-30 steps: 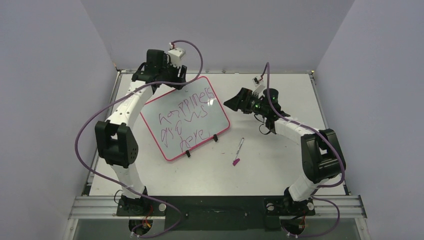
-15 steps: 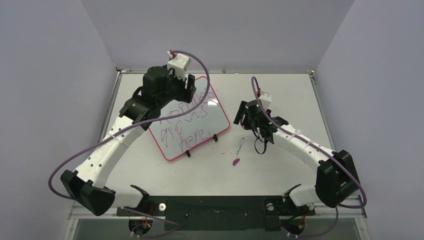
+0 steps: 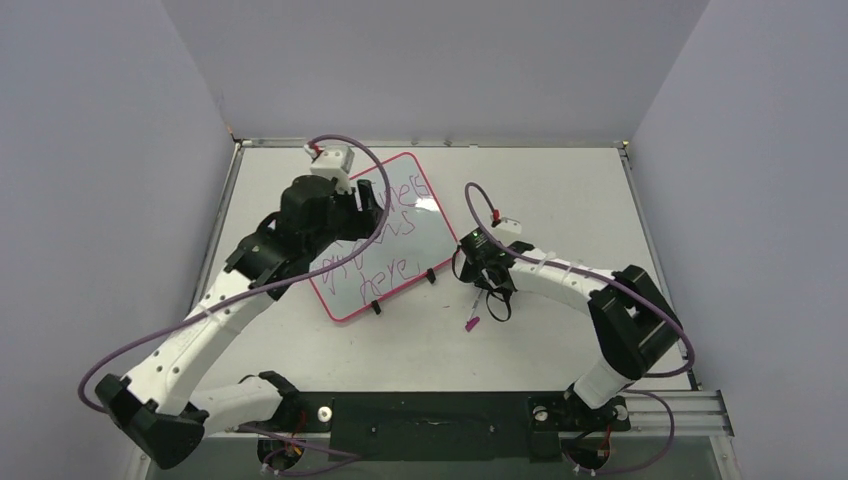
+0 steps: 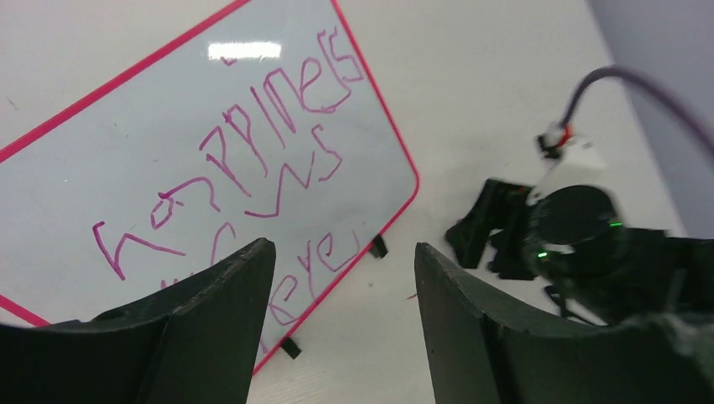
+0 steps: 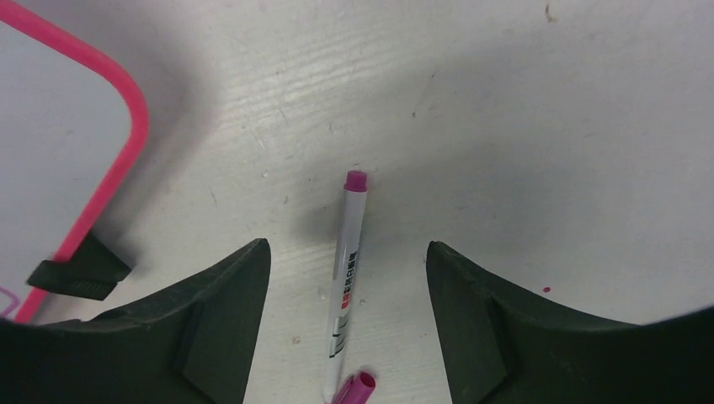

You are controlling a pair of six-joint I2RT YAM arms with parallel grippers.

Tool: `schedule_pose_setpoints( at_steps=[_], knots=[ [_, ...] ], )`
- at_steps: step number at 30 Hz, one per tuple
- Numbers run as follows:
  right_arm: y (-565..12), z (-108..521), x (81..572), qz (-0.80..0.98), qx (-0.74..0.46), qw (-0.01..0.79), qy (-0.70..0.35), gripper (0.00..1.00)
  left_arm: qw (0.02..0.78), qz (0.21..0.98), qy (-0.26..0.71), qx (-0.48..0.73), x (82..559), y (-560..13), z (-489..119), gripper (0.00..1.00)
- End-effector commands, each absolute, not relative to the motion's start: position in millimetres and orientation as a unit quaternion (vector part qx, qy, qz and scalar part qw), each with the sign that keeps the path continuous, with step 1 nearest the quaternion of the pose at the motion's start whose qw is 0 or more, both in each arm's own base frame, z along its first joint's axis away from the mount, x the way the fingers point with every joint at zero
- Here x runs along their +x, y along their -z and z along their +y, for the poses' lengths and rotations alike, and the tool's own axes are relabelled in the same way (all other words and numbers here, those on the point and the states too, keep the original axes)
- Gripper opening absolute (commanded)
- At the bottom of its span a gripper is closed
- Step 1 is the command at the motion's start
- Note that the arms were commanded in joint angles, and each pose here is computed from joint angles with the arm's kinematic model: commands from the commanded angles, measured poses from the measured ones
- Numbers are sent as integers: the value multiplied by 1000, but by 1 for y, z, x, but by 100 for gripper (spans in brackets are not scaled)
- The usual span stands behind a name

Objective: Write a sentence on the whiteboard
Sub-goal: Pick up the whiteboard marker without the cap from the center of the board.

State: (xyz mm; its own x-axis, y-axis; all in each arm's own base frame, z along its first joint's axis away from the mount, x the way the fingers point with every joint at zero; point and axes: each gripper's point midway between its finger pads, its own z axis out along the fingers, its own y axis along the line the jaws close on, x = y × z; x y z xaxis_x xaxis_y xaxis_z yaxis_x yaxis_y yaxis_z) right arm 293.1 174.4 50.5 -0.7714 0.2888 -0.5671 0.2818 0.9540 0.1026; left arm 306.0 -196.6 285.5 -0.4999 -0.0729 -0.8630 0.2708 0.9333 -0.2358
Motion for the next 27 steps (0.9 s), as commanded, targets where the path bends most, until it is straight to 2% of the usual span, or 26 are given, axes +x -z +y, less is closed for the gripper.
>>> schedule_pose_setpoints(
  at_steps=[1,5,7,9,12,13,17,27],
  knots=[
    [-39,195,293,945,160,285,-17,63,552,775,305,-44,277,-376,-191,59],
    [-24,204,292,950,155,270,-9,55,563,712,411,-87,251,-426,-191,59],
    [-15,207,290,954,153,259,-6,52,565,698,427,-106,245,-439,-185,59],
    [-8,207,288,956,151,251,-3,45,570,689,434,-112,241,-449,-182,59],
    [2,205,284,959,147,241,3,29,566,684,448,-105,241,-455,-188,59],
    [4,204,284,960,147,239,4,20,562,681,459,-98,239,-458,-192,59],
    [9,199,284,962,143,231,11,1,546,688,469,-91,246,-452,-206,59],
    [-3,177,294,953,171,248,9,0,525,672,514,-89,246,-452,-221,59]
  ],
)
